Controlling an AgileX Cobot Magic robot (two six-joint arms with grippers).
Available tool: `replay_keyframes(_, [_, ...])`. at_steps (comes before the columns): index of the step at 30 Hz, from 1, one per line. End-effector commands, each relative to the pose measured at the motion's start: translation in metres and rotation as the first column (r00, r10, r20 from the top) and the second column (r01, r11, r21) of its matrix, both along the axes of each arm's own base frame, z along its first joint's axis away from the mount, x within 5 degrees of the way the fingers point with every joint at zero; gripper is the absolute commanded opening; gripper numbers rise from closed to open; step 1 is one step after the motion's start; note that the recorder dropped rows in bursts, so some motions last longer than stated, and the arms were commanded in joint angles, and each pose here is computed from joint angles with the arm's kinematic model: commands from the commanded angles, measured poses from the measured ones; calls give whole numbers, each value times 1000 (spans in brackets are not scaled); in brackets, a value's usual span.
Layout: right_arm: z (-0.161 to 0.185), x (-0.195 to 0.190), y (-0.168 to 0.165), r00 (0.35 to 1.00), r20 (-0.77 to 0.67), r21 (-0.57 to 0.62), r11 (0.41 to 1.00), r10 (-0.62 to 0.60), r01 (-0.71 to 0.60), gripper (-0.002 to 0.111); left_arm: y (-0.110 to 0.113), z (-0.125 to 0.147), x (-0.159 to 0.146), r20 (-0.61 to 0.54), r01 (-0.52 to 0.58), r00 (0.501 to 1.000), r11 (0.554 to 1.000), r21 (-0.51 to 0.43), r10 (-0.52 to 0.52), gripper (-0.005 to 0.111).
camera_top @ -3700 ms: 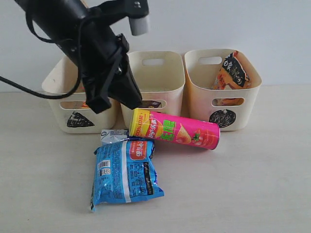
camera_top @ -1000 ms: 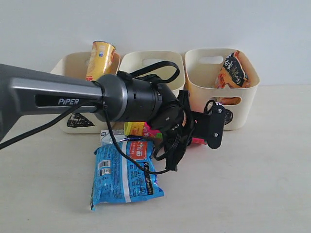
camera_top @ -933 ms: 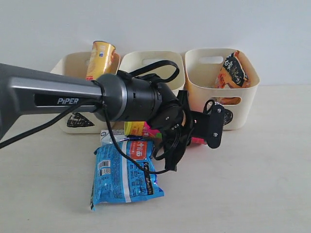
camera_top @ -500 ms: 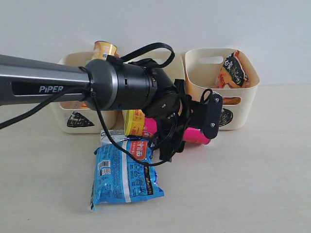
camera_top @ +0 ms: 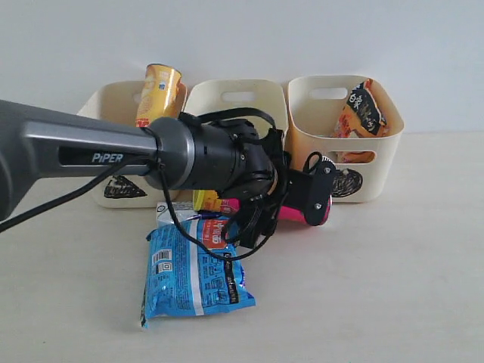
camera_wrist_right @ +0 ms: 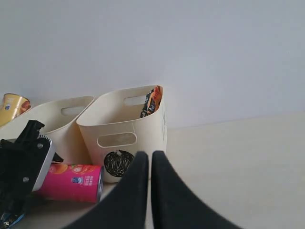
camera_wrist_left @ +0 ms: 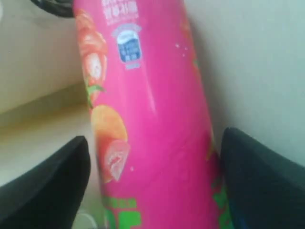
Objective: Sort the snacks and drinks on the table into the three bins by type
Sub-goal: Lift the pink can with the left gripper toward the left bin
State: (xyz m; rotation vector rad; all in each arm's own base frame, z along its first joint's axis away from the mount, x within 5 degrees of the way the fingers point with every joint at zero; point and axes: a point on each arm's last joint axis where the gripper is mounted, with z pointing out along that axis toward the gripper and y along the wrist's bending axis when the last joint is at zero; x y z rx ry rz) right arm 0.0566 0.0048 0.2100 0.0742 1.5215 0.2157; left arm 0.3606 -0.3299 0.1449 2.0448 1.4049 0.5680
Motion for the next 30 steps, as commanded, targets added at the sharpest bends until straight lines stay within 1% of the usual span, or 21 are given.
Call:
replay_keyframes(1, [0,-1,0,1000,7,-11,1000,1,-1,0,7,-10,11,47,-14,999,1000,14,14,70])
replay_keyframes(5, [0,-1,0,1000,7,-9,1000,1,-1,0,14,-20,18,44,-31,999,999,35,29,70])
replay_keyframes(7, [0,-1,0,1000,7,-9,1000,1,-1,0,17,-25,20,36,-42,999,998,37,40,68])
replay_keyframes(10, [0,-1,0,1000,7,-11,1000,1,-1,0,17,-25,20,34,-49,998,998,33,48,46])
replay_keyframes(11, [0,-1,0,1000,7,-11,1000,1,-1,0,16,-25,19,33,-50,998,998,30,49,38])
replay_keyframes(12, [0,-1,0,1000,7,-11,1000,1,-1,0,16,-24,19,34,-52,998,998,34,51,29])
replay_keyframes(13, [0,-1,0,1000,7,-11,1000,1,-1,0,14,-20,16,34,-63,997,998,22,62,11])
replay_keyframes(14, [0,-1,0,1000,7,-11,1000,1,-1,0,13,-19,15,34,-66,997,998,26,65,4])
replay_keyframes(16, [0,-1,0,1000,7,-8,1000,2,-1,0,10,-13,11,37,-69,997,997,22,68,5])
replay_keyframes(20, [0,-1,0,1000,7,-8,1000,2,-1,0,1,13,-2,53,-69,996,998,-10,70,5])
replay_keyframes(25, [0,-1,0,1000,7,-8,1000,2,-1,0,-6,42,-26,-18,-151,989,986,-70,150,5])
replay_keyframes(30, [0,-1,0,1000,7,-8,1000,2,-1,0,-11,64,-50,-75,-197,979,977,-86,190,5])
